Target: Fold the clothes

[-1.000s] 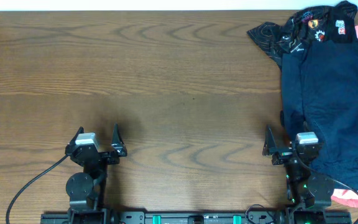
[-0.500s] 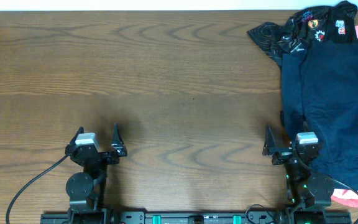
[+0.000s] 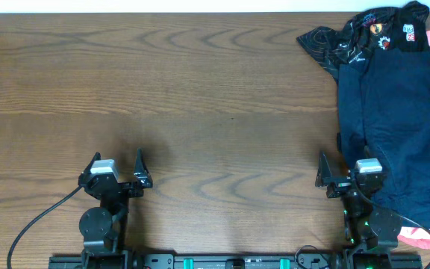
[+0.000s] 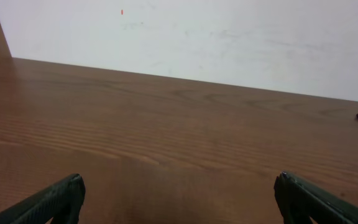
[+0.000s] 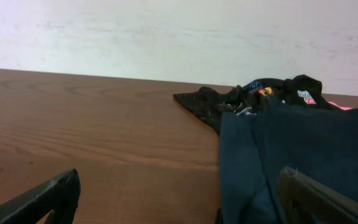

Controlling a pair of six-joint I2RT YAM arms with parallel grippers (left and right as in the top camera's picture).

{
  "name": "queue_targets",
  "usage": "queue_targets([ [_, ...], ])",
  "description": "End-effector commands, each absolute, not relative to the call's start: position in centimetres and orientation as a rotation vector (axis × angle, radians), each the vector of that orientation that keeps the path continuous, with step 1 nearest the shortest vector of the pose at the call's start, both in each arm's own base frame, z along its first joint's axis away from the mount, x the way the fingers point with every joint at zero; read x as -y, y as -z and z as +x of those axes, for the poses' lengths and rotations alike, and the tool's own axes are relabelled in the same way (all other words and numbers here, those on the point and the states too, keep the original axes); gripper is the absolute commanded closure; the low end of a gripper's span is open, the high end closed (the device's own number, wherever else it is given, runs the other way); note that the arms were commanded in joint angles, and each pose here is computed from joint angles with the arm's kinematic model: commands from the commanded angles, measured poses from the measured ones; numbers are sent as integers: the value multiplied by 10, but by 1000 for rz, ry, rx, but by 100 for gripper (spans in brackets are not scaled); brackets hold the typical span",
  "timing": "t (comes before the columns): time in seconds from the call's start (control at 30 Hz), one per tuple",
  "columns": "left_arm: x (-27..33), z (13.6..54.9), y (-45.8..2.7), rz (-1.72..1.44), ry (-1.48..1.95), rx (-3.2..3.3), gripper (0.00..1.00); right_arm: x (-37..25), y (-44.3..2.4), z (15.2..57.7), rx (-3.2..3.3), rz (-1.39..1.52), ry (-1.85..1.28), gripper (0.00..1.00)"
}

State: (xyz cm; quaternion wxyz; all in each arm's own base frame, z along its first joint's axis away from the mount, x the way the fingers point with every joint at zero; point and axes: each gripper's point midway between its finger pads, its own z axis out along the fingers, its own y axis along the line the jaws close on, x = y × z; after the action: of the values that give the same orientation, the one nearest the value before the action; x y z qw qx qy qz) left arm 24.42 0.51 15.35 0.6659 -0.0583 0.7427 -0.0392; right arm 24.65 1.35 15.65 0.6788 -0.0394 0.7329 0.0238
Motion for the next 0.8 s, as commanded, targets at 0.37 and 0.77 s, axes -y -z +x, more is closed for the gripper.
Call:
queue_targets([
  [0.37,-6,244,-138,-121,67,-1715,2,-15,-154,247,-1653,-102,-48,1],
  [0.77,-6,244,-139,-121,68,-1713,2,-16,-154,246,-1656,-71,-88,1],
])
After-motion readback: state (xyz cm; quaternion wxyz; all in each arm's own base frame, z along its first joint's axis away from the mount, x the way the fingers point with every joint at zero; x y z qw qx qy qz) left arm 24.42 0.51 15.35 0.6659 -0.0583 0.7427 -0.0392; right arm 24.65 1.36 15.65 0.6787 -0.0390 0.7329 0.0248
